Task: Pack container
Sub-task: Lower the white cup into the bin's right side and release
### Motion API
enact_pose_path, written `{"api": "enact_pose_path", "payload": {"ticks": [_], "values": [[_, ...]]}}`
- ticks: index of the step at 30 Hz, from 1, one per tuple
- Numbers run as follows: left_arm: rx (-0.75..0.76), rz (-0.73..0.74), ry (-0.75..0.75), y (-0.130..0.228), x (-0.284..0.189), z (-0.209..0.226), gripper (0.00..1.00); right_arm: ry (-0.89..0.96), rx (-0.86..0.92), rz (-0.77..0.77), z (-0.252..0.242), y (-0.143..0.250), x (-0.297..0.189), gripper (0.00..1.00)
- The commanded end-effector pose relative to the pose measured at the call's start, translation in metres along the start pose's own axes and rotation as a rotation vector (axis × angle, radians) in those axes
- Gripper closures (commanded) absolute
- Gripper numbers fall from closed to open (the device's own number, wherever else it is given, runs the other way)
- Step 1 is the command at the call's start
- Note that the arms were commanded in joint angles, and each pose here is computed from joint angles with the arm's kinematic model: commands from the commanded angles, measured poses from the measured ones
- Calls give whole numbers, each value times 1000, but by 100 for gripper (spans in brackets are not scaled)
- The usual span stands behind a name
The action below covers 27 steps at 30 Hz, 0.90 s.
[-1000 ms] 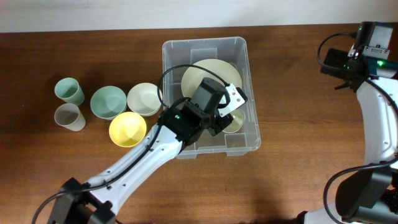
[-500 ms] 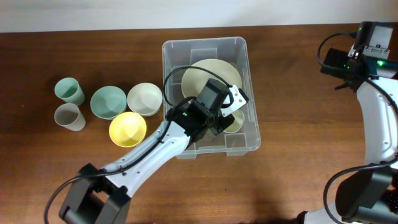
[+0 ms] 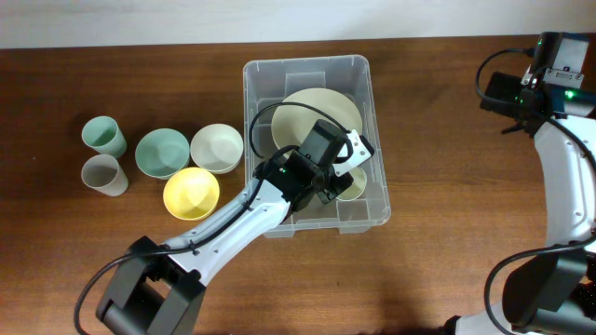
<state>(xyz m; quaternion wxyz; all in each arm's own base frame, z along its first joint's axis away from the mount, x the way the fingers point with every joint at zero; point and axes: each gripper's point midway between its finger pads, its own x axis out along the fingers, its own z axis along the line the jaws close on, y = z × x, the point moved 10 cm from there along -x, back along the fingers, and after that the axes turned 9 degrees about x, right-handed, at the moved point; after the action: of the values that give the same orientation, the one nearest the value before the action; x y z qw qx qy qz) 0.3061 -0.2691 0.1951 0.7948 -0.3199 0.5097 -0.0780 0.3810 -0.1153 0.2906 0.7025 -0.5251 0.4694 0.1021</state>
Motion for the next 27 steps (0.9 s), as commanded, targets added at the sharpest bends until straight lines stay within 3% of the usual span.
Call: {"api": "enact_pose_path", "payload": {"ticks": [1,12,15,18,27], "values": [[19,-11,-5,-6,2,1,98,13,15,-25,-3,-5,-5,1],[34,37,43,2,25,-13,97,13,15,-25,-3,-5,-5,1],[34,44,22,2,25,-11,85,14,15,-24,-3,-5,-5,1],[35,47,11,1,24,-10,52,13,15,-25,-3,-5,-5,1],[-17,-46,-69,-33,-2,9,31,13,15,-25,-3,-5,-5,1]]}}
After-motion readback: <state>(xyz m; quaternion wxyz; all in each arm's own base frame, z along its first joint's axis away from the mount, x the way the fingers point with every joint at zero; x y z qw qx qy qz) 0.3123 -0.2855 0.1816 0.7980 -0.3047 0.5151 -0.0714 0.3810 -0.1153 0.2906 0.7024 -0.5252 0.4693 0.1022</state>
